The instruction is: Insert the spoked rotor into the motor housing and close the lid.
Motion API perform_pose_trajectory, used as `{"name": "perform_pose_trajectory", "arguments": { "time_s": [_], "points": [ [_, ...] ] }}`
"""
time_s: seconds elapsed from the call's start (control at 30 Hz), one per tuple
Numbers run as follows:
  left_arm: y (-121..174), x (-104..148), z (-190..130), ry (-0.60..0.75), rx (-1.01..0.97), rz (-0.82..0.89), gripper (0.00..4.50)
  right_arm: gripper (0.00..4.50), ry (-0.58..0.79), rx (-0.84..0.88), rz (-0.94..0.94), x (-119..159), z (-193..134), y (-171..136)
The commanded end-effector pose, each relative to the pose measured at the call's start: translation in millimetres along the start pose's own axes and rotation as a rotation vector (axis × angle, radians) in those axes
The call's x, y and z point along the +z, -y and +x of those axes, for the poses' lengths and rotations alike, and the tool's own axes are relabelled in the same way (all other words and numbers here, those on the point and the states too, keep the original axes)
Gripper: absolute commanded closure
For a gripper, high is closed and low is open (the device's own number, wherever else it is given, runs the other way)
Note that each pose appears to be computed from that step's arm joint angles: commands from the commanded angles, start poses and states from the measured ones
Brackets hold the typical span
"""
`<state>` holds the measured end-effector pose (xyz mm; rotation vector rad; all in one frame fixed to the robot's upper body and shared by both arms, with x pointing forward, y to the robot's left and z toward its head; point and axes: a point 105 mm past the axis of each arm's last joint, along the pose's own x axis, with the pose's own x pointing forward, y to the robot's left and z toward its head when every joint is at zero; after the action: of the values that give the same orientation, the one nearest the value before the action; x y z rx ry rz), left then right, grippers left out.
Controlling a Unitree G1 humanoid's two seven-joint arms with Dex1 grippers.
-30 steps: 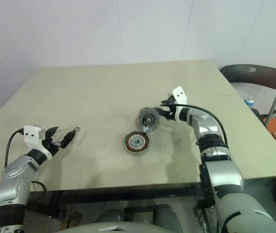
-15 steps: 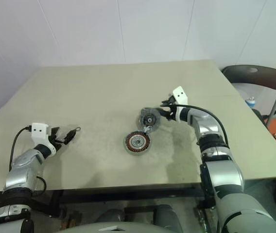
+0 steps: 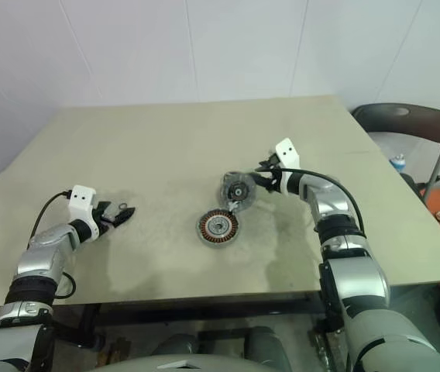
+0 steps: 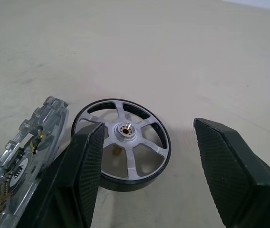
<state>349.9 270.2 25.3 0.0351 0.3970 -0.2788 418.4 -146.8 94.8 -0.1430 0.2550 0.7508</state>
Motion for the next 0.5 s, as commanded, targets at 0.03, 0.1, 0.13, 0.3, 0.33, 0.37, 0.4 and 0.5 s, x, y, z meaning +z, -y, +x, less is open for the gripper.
{"name": "perform_pose_trajectory", "arguments": {
  "time_s": [0.03, 0.1, 0.13, 0.3, 0.33, 0.37, 0.4, 0.5],
  "points": [
    [0, -2, 2, -0.028, 0.002, 0.004, 0.03, 1.36, 0.049, -0.004, -0.054, 18, -1, 1],
    [4, -4, 4, -0.036, -0.006, 0.007, 0.03, 1.36, 0.047, -0.007, -0.059, 18, -1, 2],
    [6, -5, 5, -0.037, -0.013, 0.008, 0.03, 1.36, 0.046, -0.009, -0.062, 18, -1, 2],
    [14, -7, 13, -0.039, -0.022, 0.009, 0.03, 1.36, 0.048, -0.019, -0.074, 21, -1, 4],
    [17, -7, 15, -0.038, -0.027, 0.012, 0.03, 1.36, 0.048, -0.023, -0.077, 21, -1, 5],
    [19, -8, 17, -0.037, -0.032, 0.015, 0.03, 1.36, 0.047, -0.026, -0.079, 21, -2, 6],
    [22, -7, 19, -0.033, -0.041, 0.017, 0.03, 1.36, 0.046, -0.027, -0.08, 20, -2, 6],
    [26, -6, 24, -0.026, -0.05, 0.022, 0.03, 1.36, 0.037, -0.029, -0.092, 18, -3, 6]
  ]
}}
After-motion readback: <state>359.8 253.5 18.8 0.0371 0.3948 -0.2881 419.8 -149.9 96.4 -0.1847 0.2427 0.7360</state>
